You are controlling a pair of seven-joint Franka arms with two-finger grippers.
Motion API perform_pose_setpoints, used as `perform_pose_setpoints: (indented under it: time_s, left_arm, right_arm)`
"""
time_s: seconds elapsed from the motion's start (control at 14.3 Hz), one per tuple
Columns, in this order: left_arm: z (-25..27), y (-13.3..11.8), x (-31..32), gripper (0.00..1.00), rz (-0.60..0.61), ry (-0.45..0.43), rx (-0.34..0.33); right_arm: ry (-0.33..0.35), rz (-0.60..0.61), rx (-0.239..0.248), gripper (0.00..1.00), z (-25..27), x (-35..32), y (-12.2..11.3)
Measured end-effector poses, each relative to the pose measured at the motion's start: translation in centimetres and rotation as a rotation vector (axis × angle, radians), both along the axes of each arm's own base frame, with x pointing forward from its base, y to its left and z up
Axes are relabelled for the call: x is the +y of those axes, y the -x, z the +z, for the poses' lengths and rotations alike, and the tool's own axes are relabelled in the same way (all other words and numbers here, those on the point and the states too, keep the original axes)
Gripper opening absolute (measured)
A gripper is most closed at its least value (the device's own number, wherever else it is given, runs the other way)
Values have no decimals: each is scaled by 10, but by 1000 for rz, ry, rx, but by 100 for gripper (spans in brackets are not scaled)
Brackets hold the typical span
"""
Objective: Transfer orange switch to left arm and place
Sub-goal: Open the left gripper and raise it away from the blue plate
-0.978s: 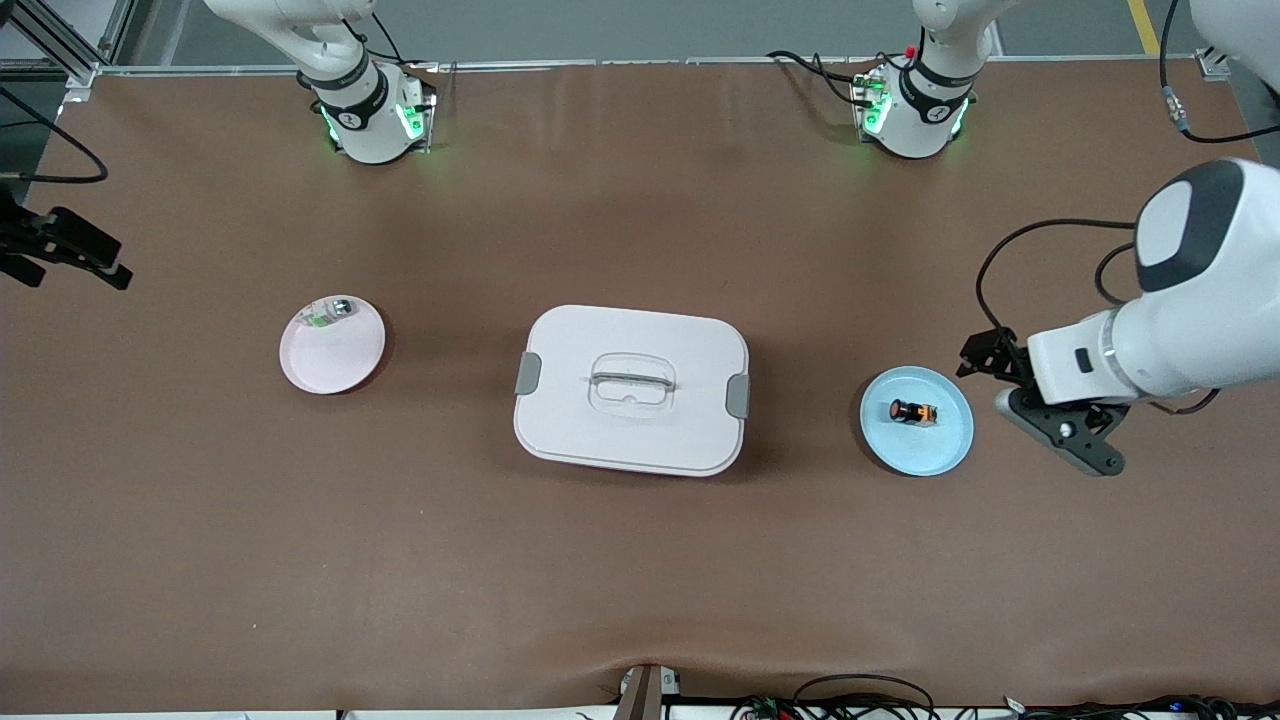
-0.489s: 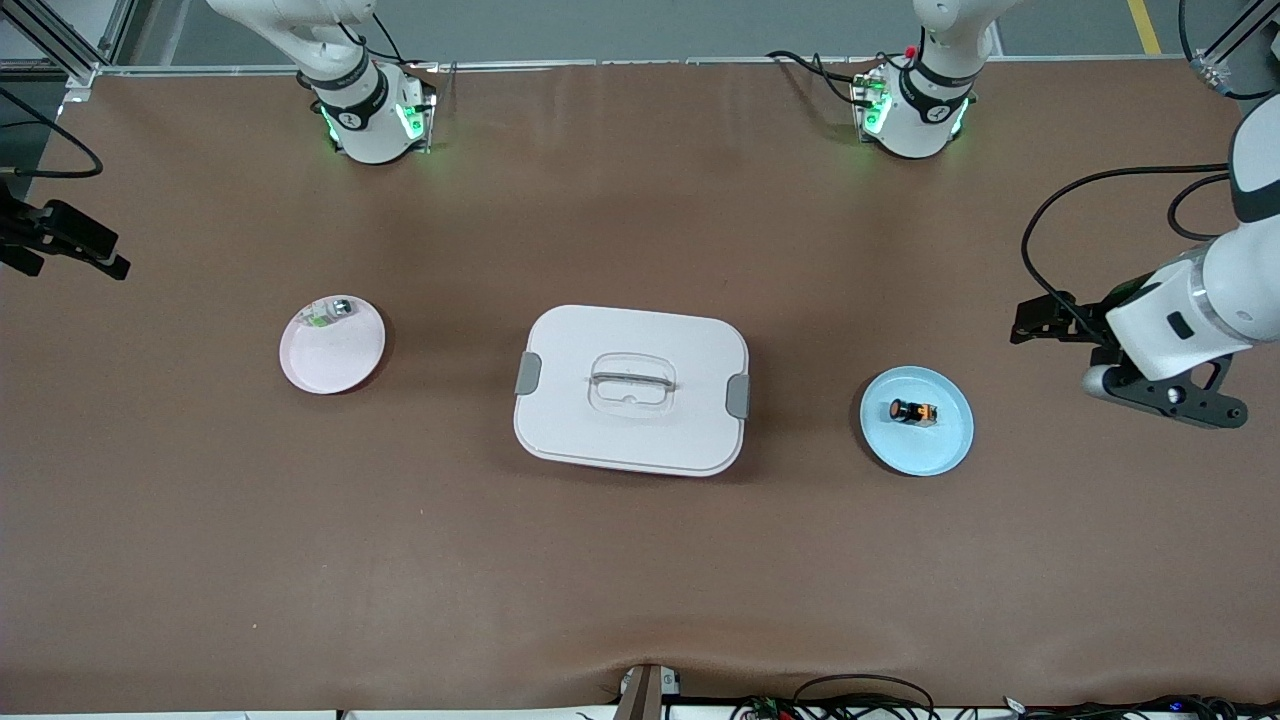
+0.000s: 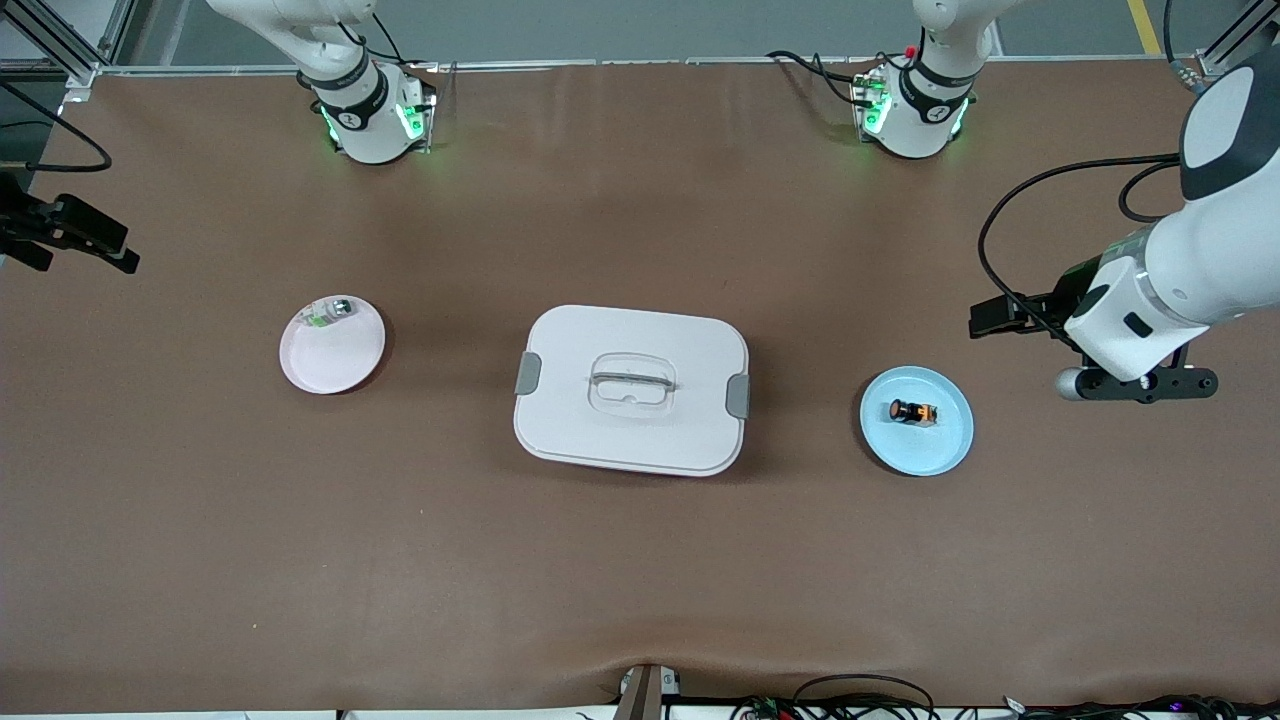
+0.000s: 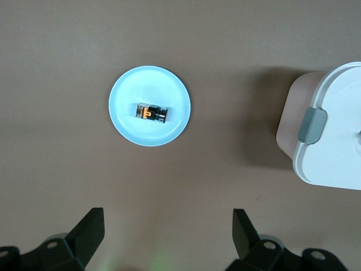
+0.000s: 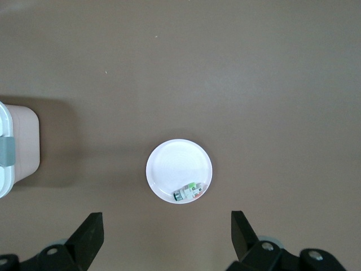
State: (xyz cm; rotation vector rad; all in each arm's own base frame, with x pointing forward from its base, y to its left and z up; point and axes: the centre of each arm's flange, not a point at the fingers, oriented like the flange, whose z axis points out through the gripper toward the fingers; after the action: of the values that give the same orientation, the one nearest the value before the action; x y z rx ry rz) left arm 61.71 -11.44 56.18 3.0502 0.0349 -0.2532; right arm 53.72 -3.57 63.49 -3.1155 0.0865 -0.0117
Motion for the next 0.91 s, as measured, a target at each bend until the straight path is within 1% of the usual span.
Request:
perform_pose_setpoints:
  time_s: [0.35, 0.56, 0.7, 0.84, 0.91]
  left_arm:
    - [6, 1, 21, 100, 35, -14, 6]
    - [4, 0, 61, 100, 88, -20, 33]
    - [11, 0, 80, 100, 123, -29, 21]
    - [30, 8, 83, 100, 153, -49, 8]
    - [43, 16, 83, 100, 178, -34, 4]
  right_arm:
    - [-1, 1, 8, 100, -1, 0, 1]
    - [-1, 2, 8, 100, -1, 1, 1]
    - [-1, 2, 8, 100, -1, 1, 1]
    - [-1, 2, 9, 100, -1, 1, 1]
    - [-1, 3, 10, 100, -1, 1, 1]
